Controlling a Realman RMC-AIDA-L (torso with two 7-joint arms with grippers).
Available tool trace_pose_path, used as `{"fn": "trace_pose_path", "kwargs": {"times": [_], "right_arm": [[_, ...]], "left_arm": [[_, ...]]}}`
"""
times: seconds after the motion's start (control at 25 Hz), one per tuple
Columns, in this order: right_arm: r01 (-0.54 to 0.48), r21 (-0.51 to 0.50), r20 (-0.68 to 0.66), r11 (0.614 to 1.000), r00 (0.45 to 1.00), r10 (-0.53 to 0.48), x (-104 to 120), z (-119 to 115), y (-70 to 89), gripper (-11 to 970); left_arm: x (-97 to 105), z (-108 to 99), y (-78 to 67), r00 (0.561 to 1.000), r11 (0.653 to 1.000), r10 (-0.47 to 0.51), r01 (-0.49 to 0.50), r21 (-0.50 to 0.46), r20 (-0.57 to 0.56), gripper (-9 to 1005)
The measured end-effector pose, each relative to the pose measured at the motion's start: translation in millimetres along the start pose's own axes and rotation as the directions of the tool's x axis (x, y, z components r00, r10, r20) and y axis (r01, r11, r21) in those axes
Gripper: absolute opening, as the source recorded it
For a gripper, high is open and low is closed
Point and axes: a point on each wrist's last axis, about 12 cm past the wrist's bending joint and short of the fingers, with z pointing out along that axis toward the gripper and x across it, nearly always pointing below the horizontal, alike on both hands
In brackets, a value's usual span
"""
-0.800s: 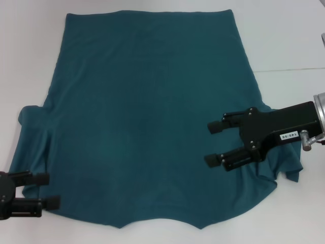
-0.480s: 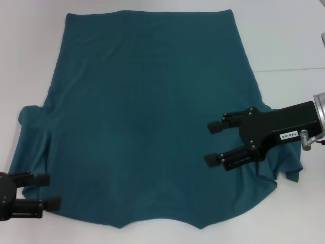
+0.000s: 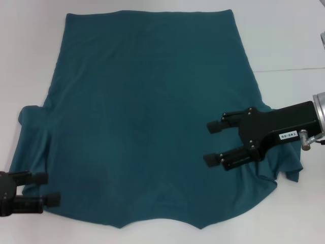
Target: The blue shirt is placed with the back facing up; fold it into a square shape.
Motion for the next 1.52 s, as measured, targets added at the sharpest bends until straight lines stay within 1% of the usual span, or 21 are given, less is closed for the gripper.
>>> {"fn": "trace_pose_path", "kwargs": {"times": [0.12, 0.24, 0.44, 0.52, 0.6, 0.72, 0.88, 1.04, 1.24, 1.4, 1.52], "right_arm": [[0.001, 0.001, 0.0, 1.0, 1.0, -0.001, 0.2, 0.0, -0.1, 935], [0.005, 0.008, 0.002, 1.0, 1.0, -0.005, -1.9, 0.6, -1.6, 935], [0.02, 0.008, 0.002, 1.0, 1.0, -0.02, -8.5, 1.6, -3.0, 934], [0.025, 0.007, 0.002, 1.0, 1.0, -0.025, -10.4, 2.1, -3.4, 934], [0.029, 0.009, 0.002, 1.0, 1.0, -0.029, -11.9, 2.5, -4.1, 934], [0.04, 0.012, -0.004, 0.999, 0.999, -0.04, -14.8, 4.4, -5.3, 933], [0.046, 0.007, -0.012, 0.999, 0.999, -0.046, -16.5, 6.0, -5.4, 933], [0.047, 0.006, -0.016, 0.999, 0.999, -0.047, -16.8, 6.7, -5.4, 932], [0.048, 0.006, -0.017, 0.999, 0.999, -0.047, -16.7, 7.2, -5.3, 932], [0.047, 0.005, -0.019, 0.999, 0.999, -0.047, -15.8, 7.6, -4.9, 931], [0.045, 0.005, -0.02, 0.999, 0.999, -0.044, -14.8, 7.5, -4.7, 931]], "left_arm": [[-1.2, 0.8, 2.6, 0.999, 0.999, -0.047, 0.047, -0.02, -0.005, 933], [-4.2, -0.6, 5.8, 0.993, 0.992, -0.116, 0.115, -0.054, -0.026, 933], [-11.7, -5.8, 11.0, 0.968, 0.962, -0.248, 0.244, -0.126, -0.02, 932], [-12.5, -7.9, 15.9, 0.951, 0.936, -0.311, 0.306, -0.175, -0.002, 932], [-11.0, -9.8, 21.8, 0.928, 0.902, -0.372, 0.365, -0.231, 0.013, 932], [-5.5, -12.4, 30.9, 0.901, 0.85, -0.433, 0.417, -0.322, 0.021, 932], [-0.1, -11.2, 40.2, 0.867, 0.783, -0.497, 0.468, -0.411, 0.041, 931], [3.8, -8.3, 46.1, 0.853, 0.741, -0.519, 0.481, -0.47, 0.055, 931], [6.6, -7.3, 52.9, 0.851, 0.704, -0.517, 0.485, -0.519, 0.093, 930], [6.4, -7.3, 55.6, 0.852, 0.692, -0.512, 0.484, -0.536, 0.107, 930], [5.4, -3.6, 56.7, 0.858, 0.694, -0.504, 0.471, -0.545, 0.099, 929]]}}
